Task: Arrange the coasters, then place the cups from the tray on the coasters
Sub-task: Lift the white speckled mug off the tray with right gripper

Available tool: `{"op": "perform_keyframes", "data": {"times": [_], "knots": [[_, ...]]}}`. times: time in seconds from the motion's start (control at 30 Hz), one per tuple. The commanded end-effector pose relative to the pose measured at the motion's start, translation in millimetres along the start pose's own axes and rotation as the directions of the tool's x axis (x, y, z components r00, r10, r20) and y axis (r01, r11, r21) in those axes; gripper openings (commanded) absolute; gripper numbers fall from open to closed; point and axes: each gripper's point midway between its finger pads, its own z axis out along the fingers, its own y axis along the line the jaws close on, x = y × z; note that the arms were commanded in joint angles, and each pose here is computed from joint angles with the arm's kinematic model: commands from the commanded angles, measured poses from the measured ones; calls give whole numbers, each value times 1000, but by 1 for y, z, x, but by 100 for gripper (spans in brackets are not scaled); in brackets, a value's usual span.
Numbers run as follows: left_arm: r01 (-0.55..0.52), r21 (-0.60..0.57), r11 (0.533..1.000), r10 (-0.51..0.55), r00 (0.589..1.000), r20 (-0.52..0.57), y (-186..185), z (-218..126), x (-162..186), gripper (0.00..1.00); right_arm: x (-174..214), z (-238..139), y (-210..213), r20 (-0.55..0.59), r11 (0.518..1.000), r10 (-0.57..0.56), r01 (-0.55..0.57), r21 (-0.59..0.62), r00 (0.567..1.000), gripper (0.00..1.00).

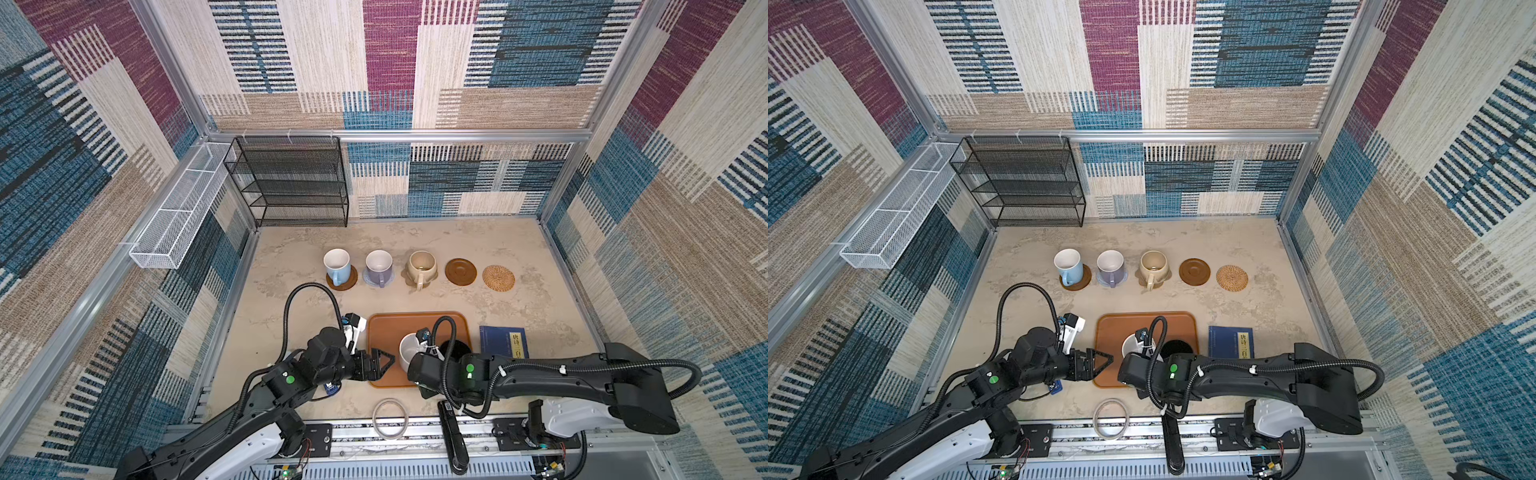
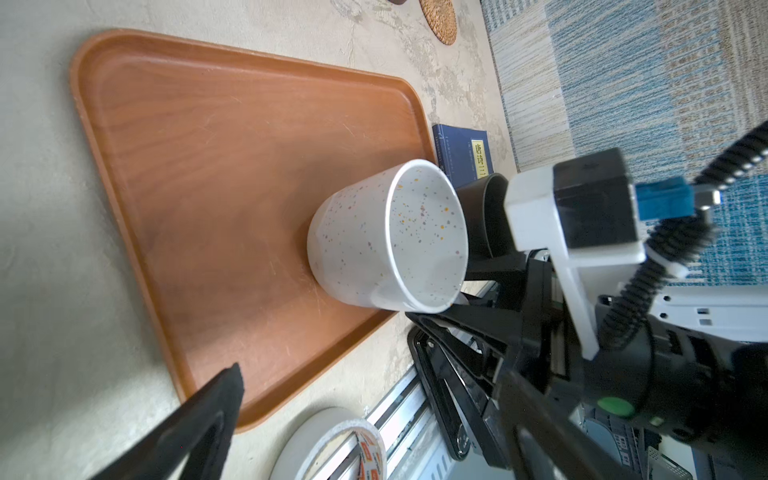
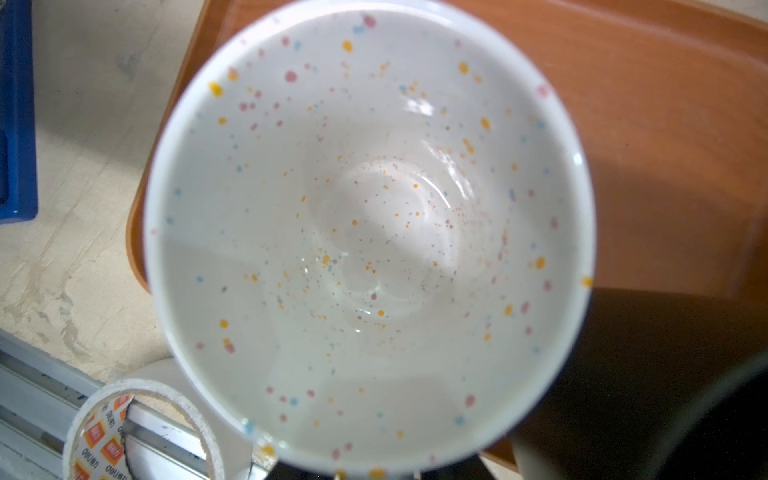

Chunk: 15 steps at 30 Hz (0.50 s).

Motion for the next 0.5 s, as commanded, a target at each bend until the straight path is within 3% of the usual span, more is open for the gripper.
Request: {"op": "perform_keyframes", "data": {"times": [0.0, 0.37, 0.47], "knots": [[33, 0, 999, -33, 999, 17, 1, 0, -2, 97, -10, 0, 2, 42, 1000, 8, -9, 16, 999, 30], [89, 25, 996, -90, 996, 27, 1, 3, -1, 99, -20, -4, 12, 86, 999, 1, 1, -33, 996, 14], [101, 42, 994, -103, 994, 34, 0, 3, -1, 99, -25, -7, 17, 108, 998, 6, 1, -64, 994, 3]]}}
